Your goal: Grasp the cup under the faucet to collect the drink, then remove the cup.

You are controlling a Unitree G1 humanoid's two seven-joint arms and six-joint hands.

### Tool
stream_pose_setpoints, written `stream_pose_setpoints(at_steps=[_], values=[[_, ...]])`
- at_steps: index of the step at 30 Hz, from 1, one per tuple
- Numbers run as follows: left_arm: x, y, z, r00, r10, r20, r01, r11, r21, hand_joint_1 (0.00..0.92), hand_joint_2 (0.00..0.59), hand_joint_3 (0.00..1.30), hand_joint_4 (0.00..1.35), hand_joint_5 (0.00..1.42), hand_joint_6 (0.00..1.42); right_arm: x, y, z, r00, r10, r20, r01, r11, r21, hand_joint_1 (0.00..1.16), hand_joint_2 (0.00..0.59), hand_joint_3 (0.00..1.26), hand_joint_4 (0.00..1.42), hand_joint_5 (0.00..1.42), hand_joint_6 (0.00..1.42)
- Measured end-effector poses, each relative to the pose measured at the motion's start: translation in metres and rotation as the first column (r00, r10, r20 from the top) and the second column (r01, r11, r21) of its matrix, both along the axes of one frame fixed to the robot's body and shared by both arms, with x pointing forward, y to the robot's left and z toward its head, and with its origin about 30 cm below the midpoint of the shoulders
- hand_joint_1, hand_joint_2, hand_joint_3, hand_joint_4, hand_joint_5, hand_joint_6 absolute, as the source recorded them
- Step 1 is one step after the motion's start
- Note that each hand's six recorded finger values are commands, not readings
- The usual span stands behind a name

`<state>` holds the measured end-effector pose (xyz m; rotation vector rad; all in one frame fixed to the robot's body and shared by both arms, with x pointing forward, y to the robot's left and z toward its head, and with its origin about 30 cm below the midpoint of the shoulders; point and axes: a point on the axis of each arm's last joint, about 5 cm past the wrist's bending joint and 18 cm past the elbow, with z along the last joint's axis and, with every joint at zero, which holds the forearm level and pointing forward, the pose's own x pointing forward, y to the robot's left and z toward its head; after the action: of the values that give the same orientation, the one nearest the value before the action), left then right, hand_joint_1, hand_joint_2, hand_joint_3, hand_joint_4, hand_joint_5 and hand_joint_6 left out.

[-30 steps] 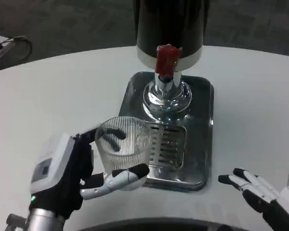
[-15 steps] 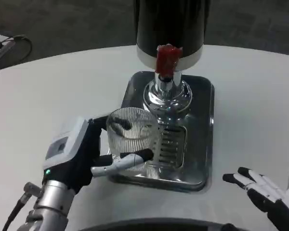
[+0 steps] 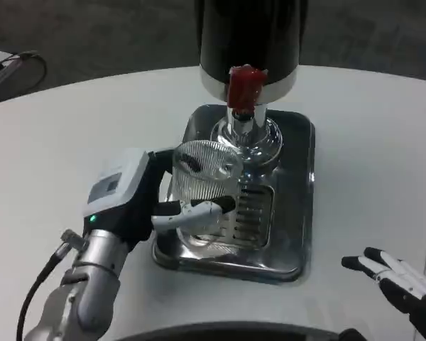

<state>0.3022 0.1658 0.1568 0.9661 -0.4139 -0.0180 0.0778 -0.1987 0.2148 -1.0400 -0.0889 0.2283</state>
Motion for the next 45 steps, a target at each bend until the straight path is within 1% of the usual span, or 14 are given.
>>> stream_pose_setpoints(at_steps=[3, 6, 8, 10, 12, 14, 18, 26, 32, 36, 39, 41, 43, 45], values=[[0.006, -0.006, 0.003, 1.0, -0.009, 0.004, 0.009, 1.0, 0.009, 0.421, 0.078, 0.99, 1.07, 1.33, 1.42, 0.0, -0.0003, 0.0, 1.0, 0.0, -0.002, 0.0, 1.0, 0.0, 0.37, 0.446, 0.11, 0.0, 0.0, 0.11], [0.011, -0.012, 0.007, 1.0, -0.026, 0.011, 0.026, 0.999, 0.044, 0.406, 0.058, 0.94, 1.01, 1.28, 1.42, 0.0, -0.0005, 0.0, 1.0, -0.003, -0.004, 0.003, 1.0, 0.0, 0.37, 0.446, 0.11, 0.0, 0.0, 0.11], [0.014, -0.016, 0.01, 0.999, -0.035, 0.012, 0.034, 0.998, 0.062, 0.377, 0.036, 0.87, 0.95, 1.24, 1.41, -0.001, -0.001, 0.0, 1.0, -0.007, -0.005, 0.007, 1.0, -0.001, 0.37, 0.446, 0.11, 0.0, 0.0, 0.11], [0.016, -0.019, 0.012, 0.999, -0.049, 0.012, 0.048, 0.996, 0.076, 0.327, 0.038, 0.77, 0.87, 1.19, 1.4, -0.002, -0.0017, -0.0007, 0.9998, -0.015, -0.011, 0.015, 1.0, 0.002, 0.37, 0.446, 0.11, 0.0, 0.0, 0.11], [0.017, -0.02, 0.012, 0.999, -0.05, 0.01, 0.049, 0.995, 0.082, 0.243, 0.053, 0.68, 0.76, 1.11, 1.37, -0.003, -0.0026, -0.0015, 0.9996, -0.022, -0.019, 0.022, 1.0, 0.009, 0.37, 0.446, 0.11, 0.0, 0.0, 0.11], [0.017, -0.021, 0.012, 0.999, -0.048, 0.003, 0.047, 0.995, 0.089, 0.187, 0.057, 0.6, 0.64, 0.99, 1.31, -0.004, -0.0027, -0.0017, 0.9995, -0.022, -0.02, 0.023, 1.0, 0.013, 0.37, 0.446, 0.11, 0.0, 0.0, 0.11], [0.016, -0.021, 0.011, 0.998, -0.058, -0.009, 0.058, 0.992, 0.109, 0.151, 0.053, 0.49, 0.5, 0.83, 1.18, -0.004, -0.0028, -0.0017, 0.9996, -0.022, -0.018, 0.022, 1.0, 0.016, 0.37, 0.446, 0.12, 0.0, 0.0, 0.12], [0.016, -0.018, 0.018, 0.998, -0.056, 0.014, 0.054, 0.991, 0.122, 0.136, 0.054, 0.46, 0.43, 0.75, 1.1, -0.003, -0.002, -0.0015, 0.9998, -0.015, -0.013, 0.015, 1.0, 0.019, 0.37, 0.446, 0.12, 0.0, 0.0, 0.12], [0.014, -0.018, 0.021, 0.997, -0.073, 0.012, 0.071, 0.99, 0.122, 0.073, 0.042, 0.26, 0.3, 0.61, 0.93, -0.003, -0.0014, -0.0019, 0.9998, -0.014, -0.015, 0.015, 1.0, 0.025, 0.37, 0.446, 0.12, 0.0, 0.0, 0.13], [0.011, -0.016, 0.023, 0.996, -0.092, 0.019, 0.09, 0.991, 0.096, 0.056, 0.044, 0.23, 0.27, 0.59, 0.92, -0.002, -0.0008, -0.0024, 0.9997, -0.016, -0.019, 0.017, 0.999, 0.03, 0.37, 0.446, 0.12, 0.0, 0.0, 0.13], [0.009, -0.011, 0.022, 0.996, -0.082, 0.025, 0.08, 0.993, 0.082, 0.054, 0.044, 0.23, 0.27, 0.58, 0.9, -0.001, 0.0011, -0.0026, 0.9999, -0.004, -0.017, 0.005, 0.999, 0.037, 0.37, 0.446, 0.13, 0.0, 0.0, 0.13], [0.007, -0.007, 0.024, 0.997, -0.077, 0.033, 0.074, 0.995, 0.069, 0.054, 0.044, 0.22, 0.25, 0.5, 0.78, 0.0, 0.0016, -0.0026, 0.9999, -0.001, -0.016, 0.001, 0.999, 0.041, 0.37, 0.446, 0.13, 0.0, 0.0, 0.13], [0.003, -0.003, 0.023, 0.997, -0.069, 0.038, 0.068, 0.997, 0.028, 0.047, 0.045, 0.22, 0.22, 0.44, 0.72, 0.001, 0.0014, -0.0025, 0.9998, -0.006, -0.017, 0.006, 0.999, 0.043, 0.37, 0.446, 0.13, 0.0, 0.0, 0.13], [-0.001, 0.004, 0.024, 0.997, -0.053, 0.05, 0.053, 0.999, -0.002, 0.041, 0.045, 0.22, 0.21, 0.42, 0.68, 0.003, 0.0012, -0.0019, 0.9999, -0.003, -0.014, 0.004, 0.999, 0.04, 0.37, 0.446, 0.13, 0.0, 0.0, 0.13]])
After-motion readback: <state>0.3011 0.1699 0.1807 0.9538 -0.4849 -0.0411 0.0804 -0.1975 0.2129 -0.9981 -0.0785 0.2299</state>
